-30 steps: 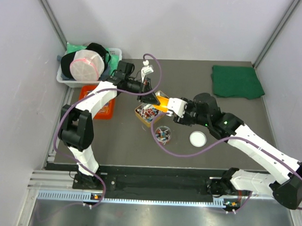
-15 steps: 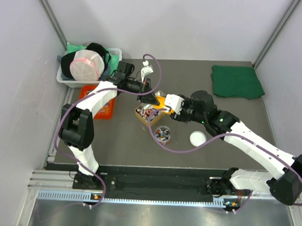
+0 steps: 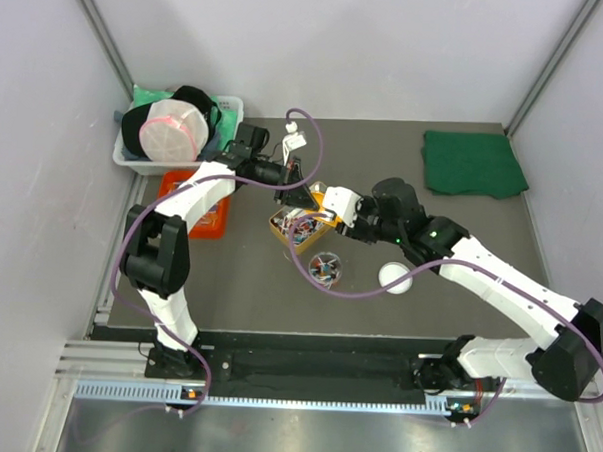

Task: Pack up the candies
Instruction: Adjust the spatula.

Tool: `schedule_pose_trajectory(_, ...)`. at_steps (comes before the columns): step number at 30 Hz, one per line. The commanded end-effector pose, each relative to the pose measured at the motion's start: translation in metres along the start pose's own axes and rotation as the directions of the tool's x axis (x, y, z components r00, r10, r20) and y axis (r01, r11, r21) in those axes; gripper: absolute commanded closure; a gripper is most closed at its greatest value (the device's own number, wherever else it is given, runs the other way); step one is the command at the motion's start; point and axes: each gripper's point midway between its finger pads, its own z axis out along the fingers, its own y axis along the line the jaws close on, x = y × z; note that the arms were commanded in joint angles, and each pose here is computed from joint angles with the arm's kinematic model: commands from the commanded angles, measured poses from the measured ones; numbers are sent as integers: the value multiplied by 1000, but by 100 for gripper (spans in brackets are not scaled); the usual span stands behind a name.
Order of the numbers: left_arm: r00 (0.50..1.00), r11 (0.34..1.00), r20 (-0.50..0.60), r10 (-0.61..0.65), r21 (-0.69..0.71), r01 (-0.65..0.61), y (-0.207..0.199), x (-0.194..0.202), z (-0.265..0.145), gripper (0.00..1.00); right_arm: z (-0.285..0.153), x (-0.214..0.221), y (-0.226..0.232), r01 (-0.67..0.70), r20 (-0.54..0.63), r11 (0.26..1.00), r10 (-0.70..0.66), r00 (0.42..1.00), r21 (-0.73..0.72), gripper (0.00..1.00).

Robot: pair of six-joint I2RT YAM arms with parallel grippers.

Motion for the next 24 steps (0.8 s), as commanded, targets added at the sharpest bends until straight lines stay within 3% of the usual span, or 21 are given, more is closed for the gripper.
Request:
schedule_pose_trajectory(1, 999, 996, 7, 39, 76, -40, -14, -8, 6, 100, -3, -42, -32, -22, 115, 993, 8, 993, 117, 59)
schedule_pose_trajectory(5, 999, 996, 2, 36, 82, -36, -15, -6, 8, 100, 1, -44, -35, -26, 105, 988, 10, 994, 152, 69)
schedule_pose_trajectory(8, 999, 996, -1, 32, 77, -32, -13, -4, 10, 100, 5, -42, -38, -27, 93, 983, 11, 996, 179, 100)
schedule_pose_trajectory(13, 999, 998, -5, 34, 61, -34, -9, -4, 10, 98, 1, -40, -41, -25, 91, 980, 7, 996, 199, 100)
schedule_pose_trajectory(16, 1000, 999, -5, 31, 41, -30, -3, -4, 10, 80, 0, -37, -39, -19, 82, 980, 3, 997, 196, 100)
schedule_pose_trajectory(17, 1000, 999, -6, 28, 37, -27, -1, -4, 10, 66, 0, -37, -39, -18, 80, 980, 2, 997, 197, 100)
schedule_pose_trajectory(24, 1000, 998, 21, 19, -64, -17, 23, -12, -9, 43, -3, -23, -34, 14, 38, 983, -21, 999, 185, 100)
